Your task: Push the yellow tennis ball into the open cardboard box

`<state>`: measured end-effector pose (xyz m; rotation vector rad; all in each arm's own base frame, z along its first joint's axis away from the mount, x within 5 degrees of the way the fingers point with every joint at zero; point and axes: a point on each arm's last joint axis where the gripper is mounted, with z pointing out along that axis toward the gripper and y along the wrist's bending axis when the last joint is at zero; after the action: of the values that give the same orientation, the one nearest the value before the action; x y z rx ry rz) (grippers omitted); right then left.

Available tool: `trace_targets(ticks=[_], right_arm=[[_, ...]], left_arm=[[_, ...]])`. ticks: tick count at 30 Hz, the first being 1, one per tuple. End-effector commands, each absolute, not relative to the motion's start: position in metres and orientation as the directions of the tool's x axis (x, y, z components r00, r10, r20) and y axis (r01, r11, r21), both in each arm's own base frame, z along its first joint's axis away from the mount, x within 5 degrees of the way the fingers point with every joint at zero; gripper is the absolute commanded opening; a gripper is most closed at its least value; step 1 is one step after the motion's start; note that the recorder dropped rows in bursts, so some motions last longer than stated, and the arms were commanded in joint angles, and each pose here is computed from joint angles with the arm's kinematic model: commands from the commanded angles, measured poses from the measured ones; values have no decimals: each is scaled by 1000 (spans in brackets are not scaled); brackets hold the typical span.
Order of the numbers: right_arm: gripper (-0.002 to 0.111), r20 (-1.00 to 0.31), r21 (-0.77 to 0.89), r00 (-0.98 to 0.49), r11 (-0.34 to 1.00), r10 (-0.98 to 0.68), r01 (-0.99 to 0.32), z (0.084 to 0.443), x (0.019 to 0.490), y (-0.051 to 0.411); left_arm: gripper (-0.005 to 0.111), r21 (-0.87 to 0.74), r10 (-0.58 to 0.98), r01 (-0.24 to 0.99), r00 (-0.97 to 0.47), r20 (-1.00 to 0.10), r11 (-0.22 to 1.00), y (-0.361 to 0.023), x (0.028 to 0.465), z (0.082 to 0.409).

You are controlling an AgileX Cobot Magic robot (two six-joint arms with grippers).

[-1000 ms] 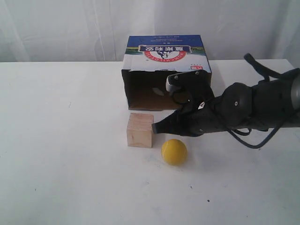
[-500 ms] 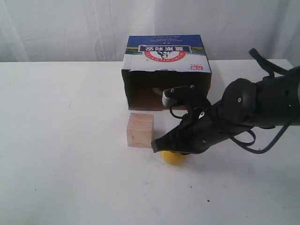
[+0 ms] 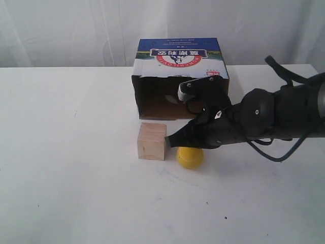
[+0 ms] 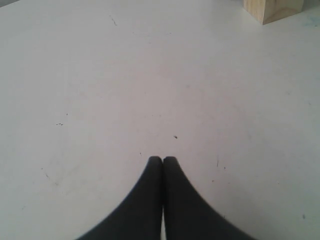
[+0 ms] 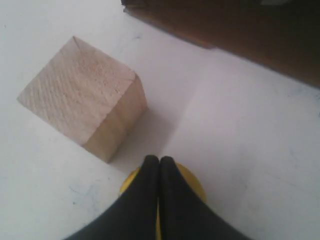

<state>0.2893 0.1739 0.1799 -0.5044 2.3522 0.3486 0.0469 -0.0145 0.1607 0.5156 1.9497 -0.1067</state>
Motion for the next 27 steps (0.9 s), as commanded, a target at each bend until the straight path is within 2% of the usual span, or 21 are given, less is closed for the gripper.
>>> trace_targets(ticks=[1,4,8,18,27], right_arm=[[0,-737,77,-629,894,-247,-441,185,295,172],[0,-735,88,-633,890,-245,-447,192,292,172],[0,-666,124,-689,869,-285,-479,198,279,171],[0,-527,163,-787,870,-322,-465,172,266,168],[0,-709,65,-647,889,-279,-454,179,282,165]], left_arm=[[0,156,308,406,-341,-888,900,-15,46,159],[0,156,308,406,-341,-888,900,-15,46,159],[0,156,308,406,-341,-888,900,-15,46,159],[0,156,308,406,-341,-888,900,-15,46,159],[0,156,308,406,-341,-888,900,-15,46,159]])
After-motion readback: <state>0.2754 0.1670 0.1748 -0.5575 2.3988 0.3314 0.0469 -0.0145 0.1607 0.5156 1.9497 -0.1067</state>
